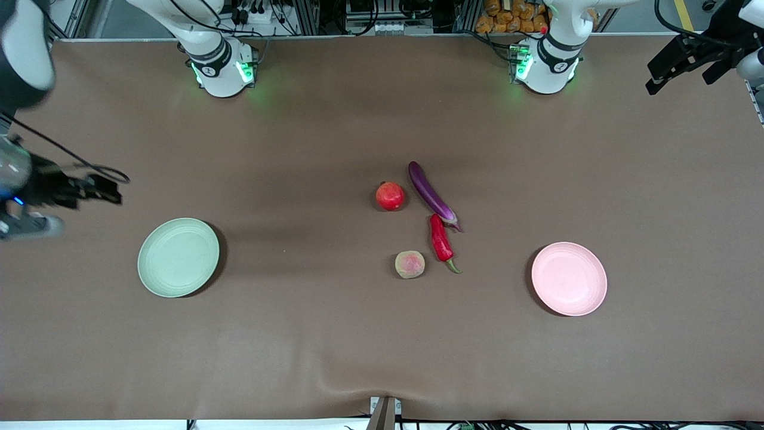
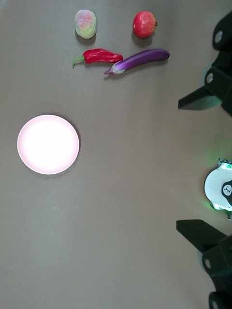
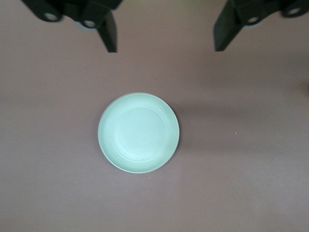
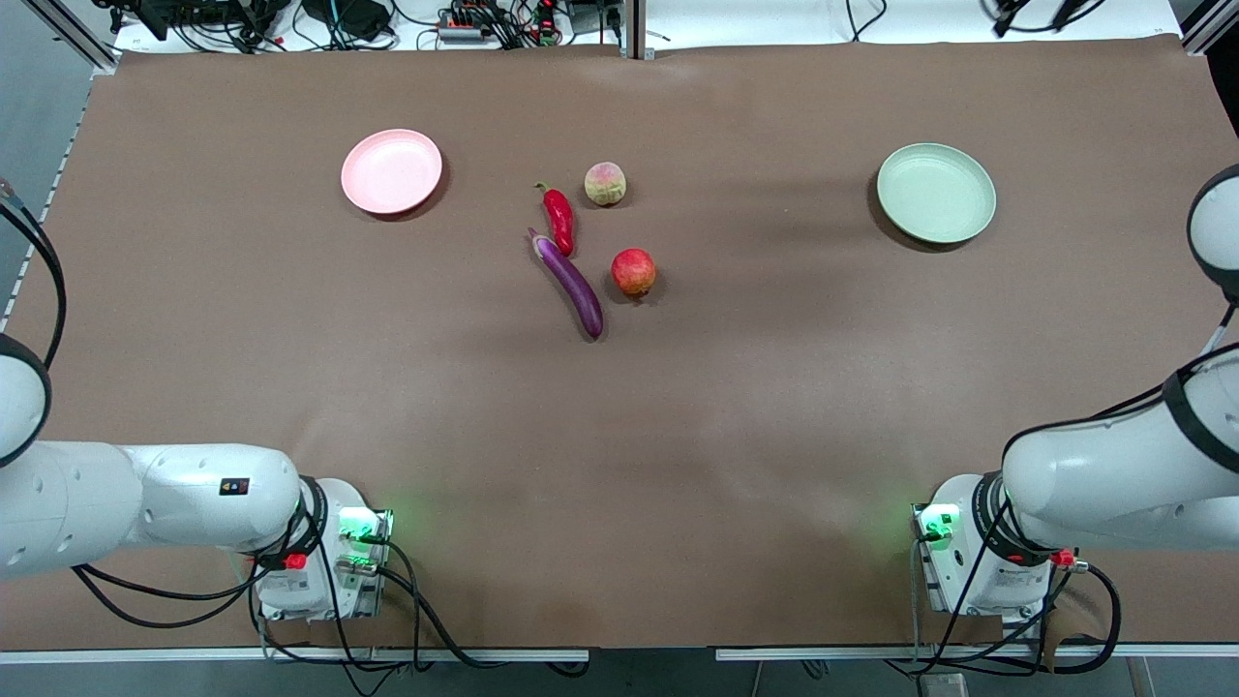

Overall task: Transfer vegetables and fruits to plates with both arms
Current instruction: 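Raise both arms from rest and swing them toward the produce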

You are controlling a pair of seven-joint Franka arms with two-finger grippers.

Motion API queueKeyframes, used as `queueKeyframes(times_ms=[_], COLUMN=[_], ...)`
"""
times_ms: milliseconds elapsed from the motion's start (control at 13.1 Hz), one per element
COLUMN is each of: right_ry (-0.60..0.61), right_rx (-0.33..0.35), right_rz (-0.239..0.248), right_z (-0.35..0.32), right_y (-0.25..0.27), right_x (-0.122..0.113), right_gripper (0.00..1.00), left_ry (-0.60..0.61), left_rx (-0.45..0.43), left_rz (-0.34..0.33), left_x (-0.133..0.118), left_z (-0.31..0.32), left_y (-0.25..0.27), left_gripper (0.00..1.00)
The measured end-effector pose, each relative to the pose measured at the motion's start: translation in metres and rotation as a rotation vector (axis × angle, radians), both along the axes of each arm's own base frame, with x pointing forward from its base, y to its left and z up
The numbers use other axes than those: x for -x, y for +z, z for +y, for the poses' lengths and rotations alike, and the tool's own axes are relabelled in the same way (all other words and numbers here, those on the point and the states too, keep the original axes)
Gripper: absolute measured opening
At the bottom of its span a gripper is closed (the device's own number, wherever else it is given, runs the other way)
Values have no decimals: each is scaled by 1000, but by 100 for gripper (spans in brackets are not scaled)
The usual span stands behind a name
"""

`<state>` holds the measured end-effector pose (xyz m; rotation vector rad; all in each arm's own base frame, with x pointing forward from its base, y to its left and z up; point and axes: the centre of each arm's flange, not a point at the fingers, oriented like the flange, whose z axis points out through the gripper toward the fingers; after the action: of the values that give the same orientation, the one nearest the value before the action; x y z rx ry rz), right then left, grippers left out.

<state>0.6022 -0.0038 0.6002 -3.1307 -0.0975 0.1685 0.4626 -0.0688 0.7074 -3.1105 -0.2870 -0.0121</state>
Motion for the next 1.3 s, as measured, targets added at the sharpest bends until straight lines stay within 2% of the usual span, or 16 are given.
queueKeyframes(times_ms=[76,305,458,763,1145,1297], right_ry=[-23,-59,-64,-76,-219,-298], right_rx=[1,3,2,3,-5,-36], right_rz=[-11,-37,-42,-22,28,60], right_z=[-10,-29,-31,-32,-2,12], right_y=[19,59,66,58,51,48], right_x=[13,52,66,68,71,72], right_gripper=[100,100,100,100,100,100], left_ry=[0,0,0,-5,-7,-10], left_rx=[0,0,0,-3,-10,-11], left_rz=[0,9,12,36,42,43], left_x=[0,-4,-5,-3,0,0], left_z=[0,0,0,-2,-15,-20], left_y=[0,-4,-6,-8,-9,-10], left_gripper=[100,100,100,100,100,100])
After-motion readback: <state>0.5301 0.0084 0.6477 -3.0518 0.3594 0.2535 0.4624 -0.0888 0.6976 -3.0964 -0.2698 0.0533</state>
